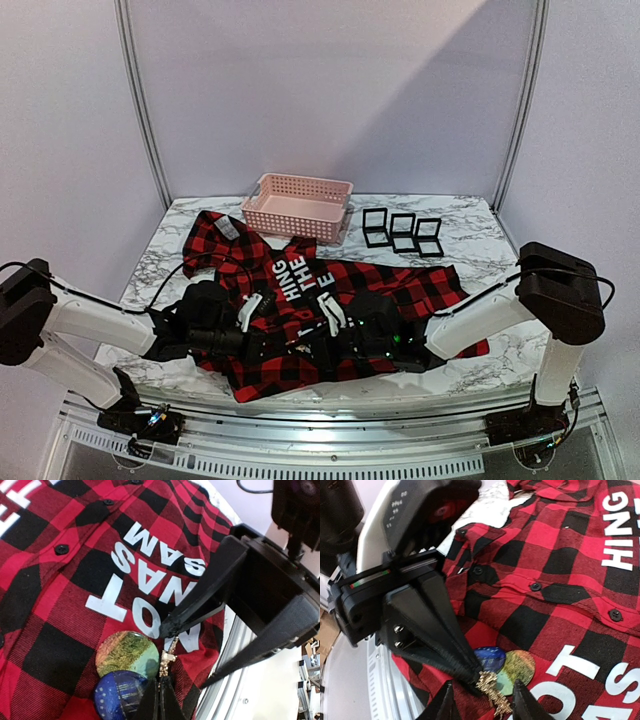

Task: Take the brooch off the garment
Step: Open the brooch with the flattened clothing.

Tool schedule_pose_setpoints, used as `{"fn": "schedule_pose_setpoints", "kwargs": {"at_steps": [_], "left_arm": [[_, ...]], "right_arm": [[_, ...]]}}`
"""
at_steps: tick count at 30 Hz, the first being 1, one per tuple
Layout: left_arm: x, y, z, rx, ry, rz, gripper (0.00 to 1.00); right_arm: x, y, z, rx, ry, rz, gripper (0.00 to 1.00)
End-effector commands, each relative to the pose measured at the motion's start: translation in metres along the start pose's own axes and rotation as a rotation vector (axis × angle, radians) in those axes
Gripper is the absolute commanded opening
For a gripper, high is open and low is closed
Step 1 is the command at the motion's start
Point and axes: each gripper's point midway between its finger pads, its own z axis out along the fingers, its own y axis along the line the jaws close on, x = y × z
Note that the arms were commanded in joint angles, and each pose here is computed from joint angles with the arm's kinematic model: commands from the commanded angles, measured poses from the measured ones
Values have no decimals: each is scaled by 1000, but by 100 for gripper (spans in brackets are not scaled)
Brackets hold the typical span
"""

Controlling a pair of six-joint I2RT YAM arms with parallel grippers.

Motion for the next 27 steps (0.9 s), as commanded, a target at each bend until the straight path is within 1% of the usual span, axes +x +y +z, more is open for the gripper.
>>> {"fn": "schedule_pose_setpoints", "kwargs": {"at_steps": [1,5,10,22,27], "left_arm": [[7,12,0,-38,2,0,0],[7,8,-1,-18,-8,4,0],[3,0,-3,20,-23,17,0],[6,-21,-5,141,-8,33,0],[6,-25,-6,164,1,36,0]], "right_arm": [[-4,16,-8,-103,-15,36,45],[-1,14,-12,-119,-13,54,52],[2,9,-19,-151,-17,84,55],[4,-3,-29,-177,-23,131,56],[6,2,-24,-204,1,123,54]]}}
